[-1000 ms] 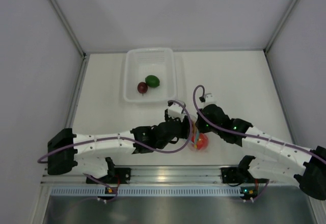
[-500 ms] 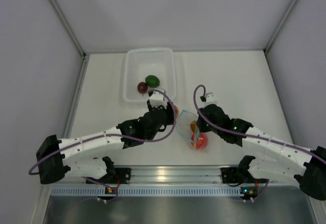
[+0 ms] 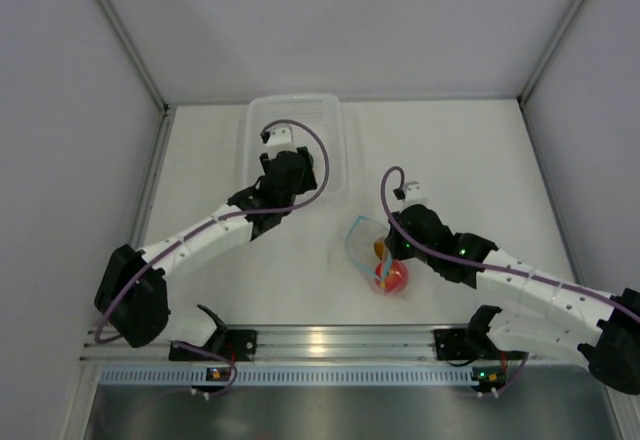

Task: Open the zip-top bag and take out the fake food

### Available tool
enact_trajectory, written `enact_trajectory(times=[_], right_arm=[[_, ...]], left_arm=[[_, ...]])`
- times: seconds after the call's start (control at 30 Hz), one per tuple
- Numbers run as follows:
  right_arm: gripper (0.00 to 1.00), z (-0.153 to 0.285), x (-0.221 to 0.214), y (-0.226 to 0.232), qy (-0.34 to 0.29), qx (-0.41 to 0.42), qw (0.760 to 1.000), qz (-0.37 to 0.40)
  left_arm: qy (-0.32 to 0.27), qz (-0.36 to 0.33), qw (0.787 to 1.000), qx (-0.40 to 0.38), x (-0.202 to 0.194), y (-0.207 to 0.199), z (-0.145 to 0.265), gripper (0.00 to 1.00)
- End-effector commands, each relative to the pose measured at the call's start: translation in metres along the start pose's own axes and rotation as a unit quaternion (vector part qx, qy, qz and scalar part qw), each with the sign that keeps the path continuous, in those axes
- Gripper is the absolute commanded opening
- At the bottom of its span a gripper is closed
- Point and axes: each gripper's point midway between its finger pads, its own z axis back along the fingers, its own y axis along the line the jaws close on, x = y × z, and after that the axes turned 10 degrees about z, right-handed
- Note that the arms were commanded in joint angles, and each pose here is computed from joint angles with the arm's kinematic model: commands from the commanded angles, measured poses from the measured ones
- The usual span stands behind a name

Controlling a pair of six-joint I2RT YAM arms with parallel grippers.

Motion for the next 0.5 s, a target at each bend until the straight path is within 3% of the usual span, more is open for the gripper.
enact_trajectory(times=[0.0, 0.27, 0.37, 0.4, 0.47], right_arm=[[0.0, 0.002, 0.019, 0.004, -0.029, 0.004, 0.999, -0.014], [0.0, 0.003, 0.019, 0.004, -0.029, 0.005, 0.999, -0.014], [0.0, 0.003, 0.017, 0.004, -0.029, 0.006, 0.999, -0.014], [0.0, 0.003, 0.017, 0.004, -0.028, 0.005, 1.0, -0.012], [0.0, 0.002, 0.016, 0.003, -0.027, 0.002, 1.0, -0.01]], left_arm=[[-0.019, 0.003, 1.0, -0.001, 0.026, -0.004, -0.021, 0.0], [-0.003, -0.02, 0.999, 0.043, 0.024, 0.007, -0.082, 0.01], [0.018, -0.024, 0.999, 0.041, 0.01, 0.009, -0.094, 0.24], [0.022, -0.022, 0.999, 0.039, 0.007, 0.009, -0.095, 0.37], [0.03, -0.021, 0.999, 0.029, 0.004, 0.004, -0.096, 0.49]])
